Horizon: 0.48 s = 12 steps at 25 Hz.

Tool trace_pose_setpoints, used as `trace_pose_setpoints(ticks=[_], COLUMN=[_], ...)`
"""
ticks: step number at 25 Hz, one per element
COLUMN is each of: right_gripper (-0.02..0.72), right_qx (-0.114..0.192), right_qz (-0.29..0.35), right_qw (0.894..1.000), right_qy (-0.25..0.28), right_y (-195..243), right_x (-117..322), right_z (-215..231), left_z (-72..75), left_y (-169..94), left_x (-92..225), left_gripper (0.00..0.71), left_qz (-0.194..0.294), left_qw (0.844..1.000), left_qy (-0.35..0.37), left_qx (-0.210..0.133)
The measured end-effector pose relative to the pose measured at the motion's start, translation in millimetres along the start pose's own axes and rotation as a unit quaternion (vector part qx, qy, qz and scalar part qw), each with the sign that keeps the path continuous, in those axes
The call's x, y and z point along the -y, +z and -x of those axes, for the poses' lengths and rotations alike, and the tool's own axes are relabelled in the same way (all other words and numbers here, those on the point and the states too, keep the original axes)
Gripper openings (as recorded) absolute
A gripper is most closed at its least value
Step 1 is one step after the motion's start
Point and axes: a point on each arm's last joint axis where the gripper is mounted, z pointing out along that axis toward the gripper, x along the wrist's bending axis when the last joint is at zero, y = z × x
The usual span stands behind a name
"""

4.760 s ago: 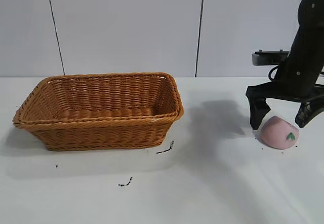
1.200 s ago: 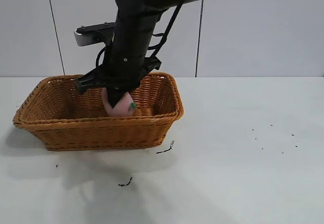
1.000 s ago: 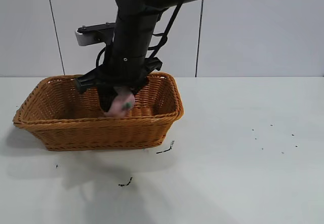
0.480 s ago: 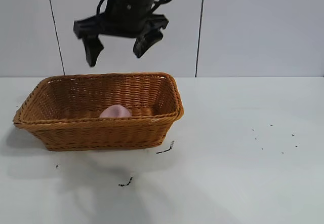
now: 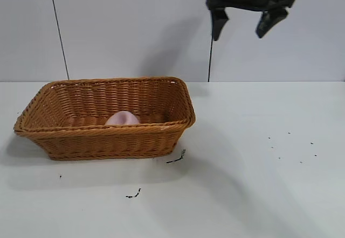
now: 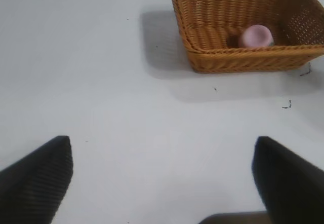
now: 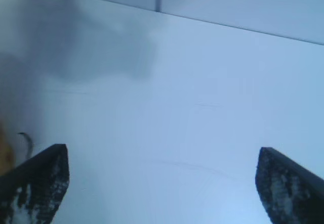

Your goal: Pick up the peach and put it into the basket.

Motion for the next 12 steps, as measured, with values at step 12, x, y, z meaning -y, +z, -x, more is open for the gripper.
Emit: trace_pose_setpoints(ticks=[12], right_gripper=[0.696], right_qx=[-0.014], right_qz=[-0.007], right_qw=[1.000], right_qy=[-0.004], right_y=[-53.1], right_x=[23.8], right_z=[2.4], left_z=[0.0], left_y=[0.0], left_x=[0.0], left_gripper=[0.693], left_qz=[0.000], left_qw=[1.000], left_qy=[0.000], left_qx=[0.000])
